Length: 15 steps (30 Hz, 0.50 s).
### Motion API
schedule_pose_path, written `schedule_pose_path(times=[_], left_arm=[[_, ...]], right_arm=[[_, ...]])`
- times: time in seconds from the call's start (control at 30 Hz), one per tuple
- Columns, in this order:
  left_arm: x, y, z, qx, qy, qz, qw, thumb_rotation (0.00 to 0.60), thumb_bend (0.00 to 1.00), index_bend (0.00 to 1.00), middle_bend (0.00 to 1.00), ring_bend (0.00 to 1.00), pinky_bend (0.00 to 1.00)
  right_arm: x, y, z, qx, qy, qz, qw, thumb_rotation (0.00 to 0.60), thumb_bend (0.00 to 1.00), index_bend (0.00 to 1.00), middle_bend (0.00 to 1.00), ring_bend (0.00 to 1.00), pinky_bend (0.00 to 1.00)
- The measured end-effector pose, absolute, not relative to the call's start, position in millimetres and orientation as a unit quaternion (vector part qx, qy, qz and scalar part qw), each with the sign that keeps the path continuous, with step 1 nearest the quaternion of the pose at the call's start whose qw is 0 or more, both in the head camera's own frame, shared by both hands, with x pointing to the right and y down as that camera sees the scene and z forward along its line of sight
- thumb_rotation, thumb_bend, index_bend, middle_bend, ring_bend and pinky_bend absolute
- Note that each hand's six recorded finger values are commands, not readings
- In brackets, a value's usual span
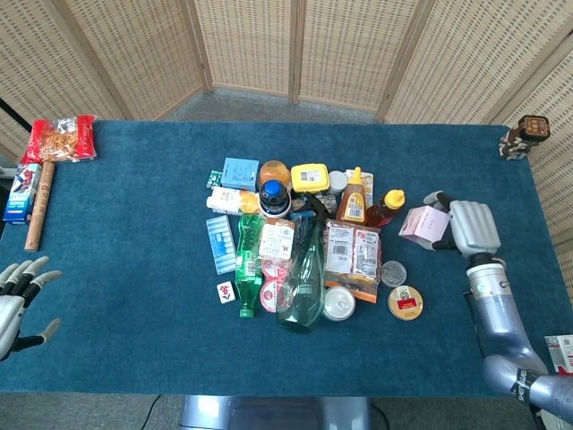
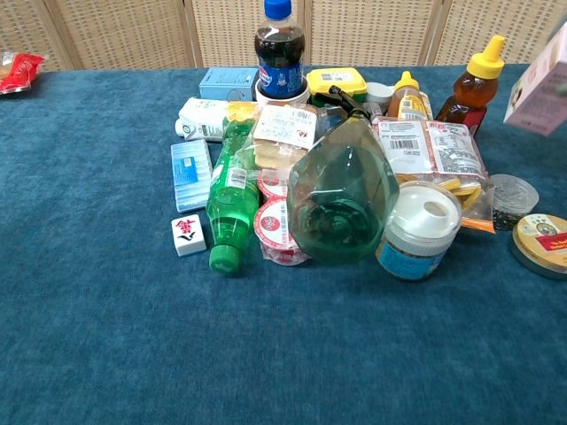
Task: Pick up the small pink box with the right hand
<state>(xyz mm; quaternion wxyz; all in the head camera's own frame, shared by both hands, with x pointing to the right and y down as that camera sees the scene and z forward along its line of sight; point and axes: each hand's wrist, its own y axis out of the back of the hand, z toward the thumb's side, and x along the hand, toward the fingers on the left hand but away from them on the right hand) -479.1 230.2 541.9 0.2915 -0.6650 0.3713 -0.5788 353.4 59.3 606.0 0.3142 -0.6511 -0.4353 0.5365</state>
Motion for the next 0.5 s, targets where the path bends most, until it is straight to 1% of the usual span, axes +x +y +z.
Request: schedule_pose_path(times=[0.27,0.5], left_arm=[[-478.0,227.5,544.9,-0.667,0.370,-0.577,0.291,0.600,0.35,0.20,0.02,0.00,0.00],[-477.8,227.3,547.2,-0.670,0.370,-0.575,0.289,0.600,0.35,0.20,0.02,0.00,0.00]], right_arm=[[349.5,54.1,576.5,-0.650,-0.467,0.504,0.326,0.600,0.06,0.34,0.75,0.88,0.63],[345.2,55.8,566.9,-0.651,-0.469,0.497,0.330,0.600,0.06,0.34,0.75,0.88,0.63]])
